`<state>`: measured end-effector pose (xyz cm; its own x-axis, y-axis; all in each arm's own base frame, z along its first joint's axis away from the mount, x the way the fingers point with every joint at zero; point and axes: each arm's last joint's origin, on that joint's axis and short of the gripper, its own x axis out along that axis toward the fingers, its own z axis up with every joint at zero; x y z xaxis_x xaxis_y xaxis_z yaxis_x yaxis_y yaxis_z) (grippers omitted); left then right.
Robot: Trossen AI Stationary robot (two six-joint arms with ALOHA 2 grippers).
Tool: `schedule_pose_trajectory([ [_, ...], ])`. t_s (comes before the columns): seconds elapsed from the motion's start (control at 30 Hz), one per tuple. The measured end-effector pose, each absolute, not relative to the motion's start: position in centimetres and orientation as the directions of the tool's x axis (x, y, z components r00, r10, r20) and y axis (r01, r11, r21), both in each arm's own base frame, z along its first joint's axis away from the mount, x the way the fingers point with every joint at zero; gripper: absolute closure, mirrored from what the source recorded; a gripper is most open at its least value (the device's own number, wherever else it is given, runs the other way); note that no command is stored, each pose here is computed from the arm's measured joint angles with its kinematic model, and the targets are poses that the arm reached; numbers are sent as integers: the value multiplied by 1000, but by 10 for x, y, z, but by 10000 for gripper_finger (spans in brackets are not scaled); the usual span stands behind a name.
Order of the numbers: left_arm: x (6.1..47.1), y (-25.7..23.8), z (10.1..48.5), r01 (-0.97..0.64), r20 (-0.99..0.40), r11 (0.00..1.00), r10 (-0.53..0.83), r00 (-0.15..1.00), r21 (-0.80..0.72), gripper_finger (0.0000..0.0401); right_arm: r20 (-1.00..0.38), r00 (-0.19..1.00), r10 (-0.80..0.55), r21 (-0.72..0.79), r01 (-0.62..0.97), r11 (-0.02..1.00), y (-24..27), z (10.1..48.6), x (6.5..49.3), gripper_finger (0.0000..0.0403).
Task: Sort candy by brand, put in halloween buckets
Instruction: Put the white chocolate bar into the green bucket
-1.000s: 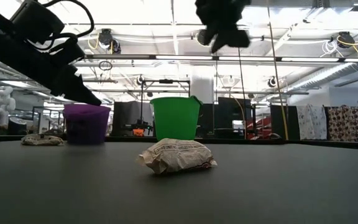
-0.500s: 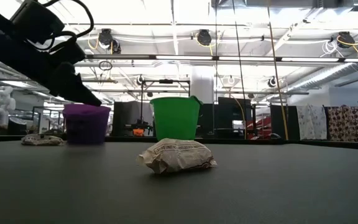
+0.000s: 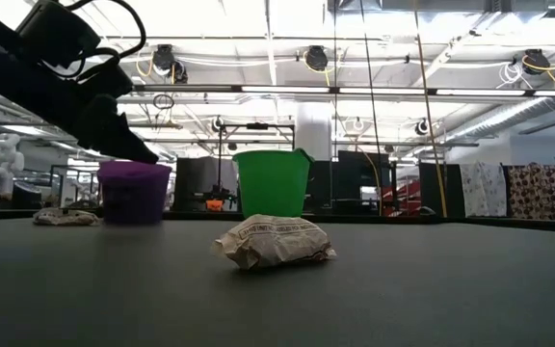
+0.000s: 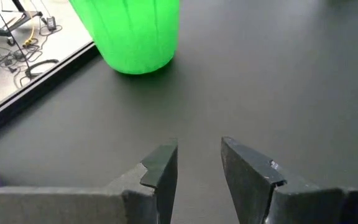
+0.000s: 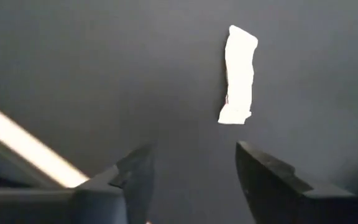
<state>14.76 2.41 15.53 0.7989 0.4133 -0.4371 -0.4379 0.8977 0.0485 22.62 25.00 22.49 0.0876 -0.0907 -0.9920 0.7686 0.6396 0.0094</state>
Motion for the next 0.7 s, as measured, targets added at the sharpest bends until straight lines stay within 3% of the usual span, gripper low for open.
schedule_pose_trajectory([
  [0.27,148,24,156,-437,-434,898,413,800,49,269,-997,-6,-77,-54,764,643,232,179,222,134],
  [0.4,148,24,156,-437,-434,898,413,800,49,269,-993,-63,-100,-113,758,643,221,164,217,129],
  [0.7,148,24,156,-438,-435,898,413,800,49,269,-996,-43,-83,-87,757,648,215,144,213,129],
])
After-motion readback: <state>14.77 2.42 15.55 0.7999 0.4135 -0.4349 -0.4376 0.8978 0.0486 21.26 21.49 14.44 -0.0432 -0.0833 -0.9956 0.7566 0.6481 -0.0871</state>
